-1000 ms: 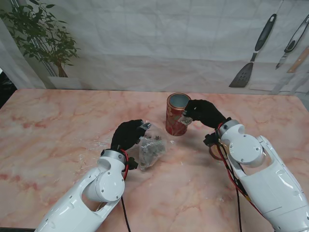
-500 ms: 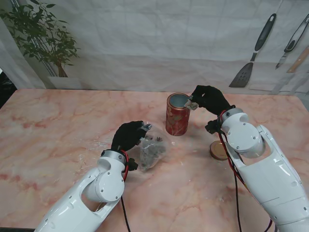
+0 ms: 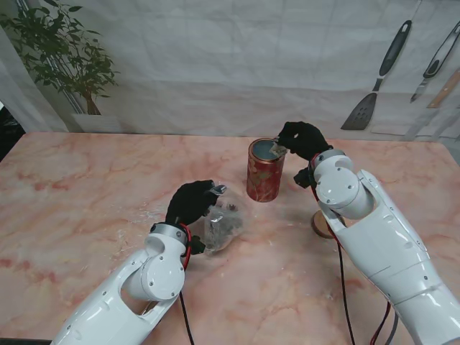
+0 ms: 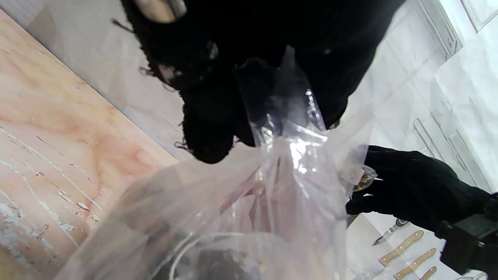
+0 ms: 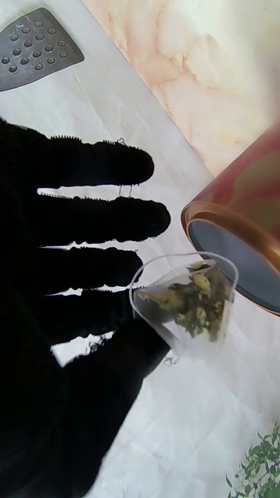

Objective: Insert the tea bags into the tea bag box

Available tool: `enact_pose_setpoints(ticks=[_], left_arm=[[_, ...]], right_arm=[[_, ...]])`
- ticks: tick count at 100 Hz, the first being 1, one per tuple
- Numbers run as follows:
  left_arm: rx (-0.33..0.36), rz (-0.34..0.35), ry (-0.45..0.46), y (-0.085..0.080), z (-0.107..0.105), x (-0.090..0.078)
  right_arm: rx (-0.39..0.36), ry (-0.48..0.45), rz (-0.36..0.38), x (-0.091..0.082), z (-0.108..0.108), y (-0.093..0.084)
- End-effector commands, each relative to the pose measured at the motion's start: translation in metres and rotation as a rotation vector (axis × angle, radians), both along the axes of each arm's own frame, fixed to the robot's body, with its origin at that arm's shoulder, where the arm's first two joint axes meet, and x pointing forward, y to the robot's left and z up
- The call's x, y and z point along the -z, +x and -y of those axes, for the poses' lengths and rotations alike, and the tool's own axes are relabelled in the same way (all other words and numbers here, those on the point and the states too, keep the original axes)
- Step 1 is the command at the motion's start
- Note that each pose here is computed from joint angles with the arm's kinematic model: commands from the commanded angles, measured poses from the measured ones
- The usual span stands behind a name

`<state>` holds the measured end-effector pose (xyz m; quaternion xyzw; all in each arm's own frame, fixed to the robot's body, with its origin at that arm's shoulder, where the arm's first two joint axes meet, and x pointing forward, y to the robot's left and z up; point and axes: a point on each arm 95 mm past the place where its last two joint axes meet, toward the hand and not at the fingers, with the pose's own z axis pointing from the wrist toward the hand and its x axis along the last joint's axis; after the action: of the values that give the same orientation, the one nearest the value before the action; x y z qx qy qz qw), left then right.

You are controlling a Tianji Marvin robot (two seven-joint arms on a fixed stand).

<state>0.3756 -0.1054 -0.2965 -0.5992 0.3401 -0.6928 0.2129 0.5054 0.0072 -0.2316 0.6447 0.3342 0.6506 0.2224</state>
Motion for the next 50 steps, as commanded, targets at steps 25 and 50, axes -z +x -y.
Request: enact_pose_setpoints(ticks=[25, 50], left_arm=[[0.03, 0.019, -0.003, -0.004, 0.005, -0.004], [0.031, 0.024, -0.006, -0.004, 0.005, -0.004]], right_arm=[[0.027, -0.033, -0.011, -0.006, -0.02, 0.019], [0.072, -0.043, -0.038, 0.0, -0.027, 0.033]])
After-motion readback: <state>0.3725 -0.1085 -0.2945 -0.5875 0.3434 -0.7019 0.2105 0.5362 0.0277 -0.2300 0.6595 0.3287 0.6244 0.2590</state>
